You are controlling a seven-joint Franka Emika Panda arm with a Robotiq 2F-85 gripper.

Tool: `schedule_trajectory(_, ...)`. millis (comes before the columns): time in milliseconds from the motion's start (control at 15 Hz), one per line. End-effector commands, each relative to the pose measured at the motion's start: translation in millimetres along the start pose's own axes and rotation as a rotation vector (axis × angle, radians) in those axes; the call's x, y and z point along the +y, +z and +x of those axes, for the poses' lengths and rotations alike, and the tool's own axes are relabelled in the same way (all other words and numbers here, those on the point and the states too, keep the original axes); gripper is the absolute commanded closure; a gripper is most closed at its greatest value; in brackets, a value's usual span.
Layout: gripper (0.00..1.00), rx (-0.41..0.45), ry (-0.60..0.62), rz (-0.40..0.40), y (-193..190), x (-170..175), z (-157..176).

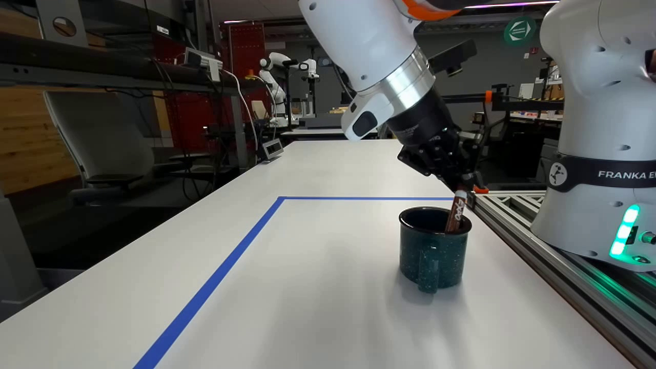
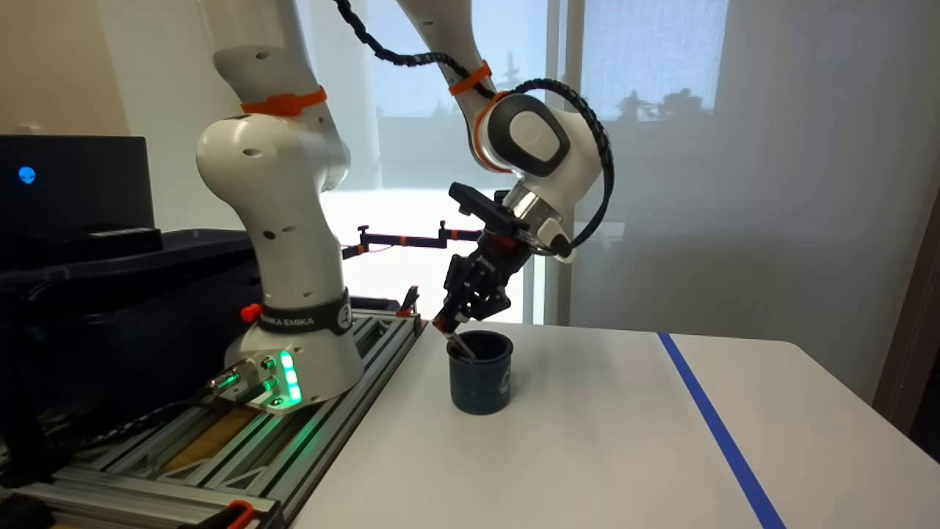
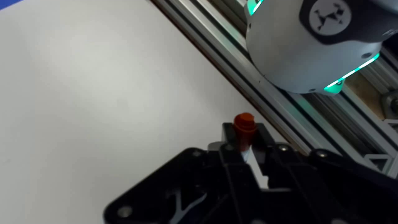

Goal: Remove the marker from the cup and place it on the table

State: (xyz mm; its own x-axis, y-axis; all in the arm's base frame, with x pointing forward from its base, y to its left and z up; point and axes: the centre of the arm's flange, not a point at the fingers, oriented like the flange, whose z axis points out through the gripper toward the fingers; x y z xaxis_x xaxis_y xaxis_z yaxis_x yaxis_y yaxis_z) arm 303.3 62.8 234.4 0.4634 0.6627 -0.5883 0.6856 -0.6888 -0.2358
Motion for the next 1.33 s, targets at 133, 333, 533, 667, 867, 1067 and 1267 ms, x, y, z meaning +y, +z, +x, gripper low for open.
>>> schedule_trajectory(133,0.95,0.067,-0.019,0.035,-43.8,-7.9,-56.6)
schedule_trajectory(333,0.95,0.209,-0.005,0.038,-68.4,7.6,-76.7)
schedule_trajectory(533,0.95,0.335,0.028,0.046,-86.2,22.3,-97.1)
schedule_trajectory(667,0.95,0.413,0.060,0.029,-88.8,34.2,-104.3)
schedule_trajectory(867,0.95,0.544,0.145,-0.076,-77.9,60.6,-97.8)
schedule_trajectory(1067,0.95,0.619,0.195,-0.162,-57.3,80.3,-84.3)
schedule_trajectory(1267,0.95,0.641,0.206,-0.201,-39.3,98.9,-69.5)
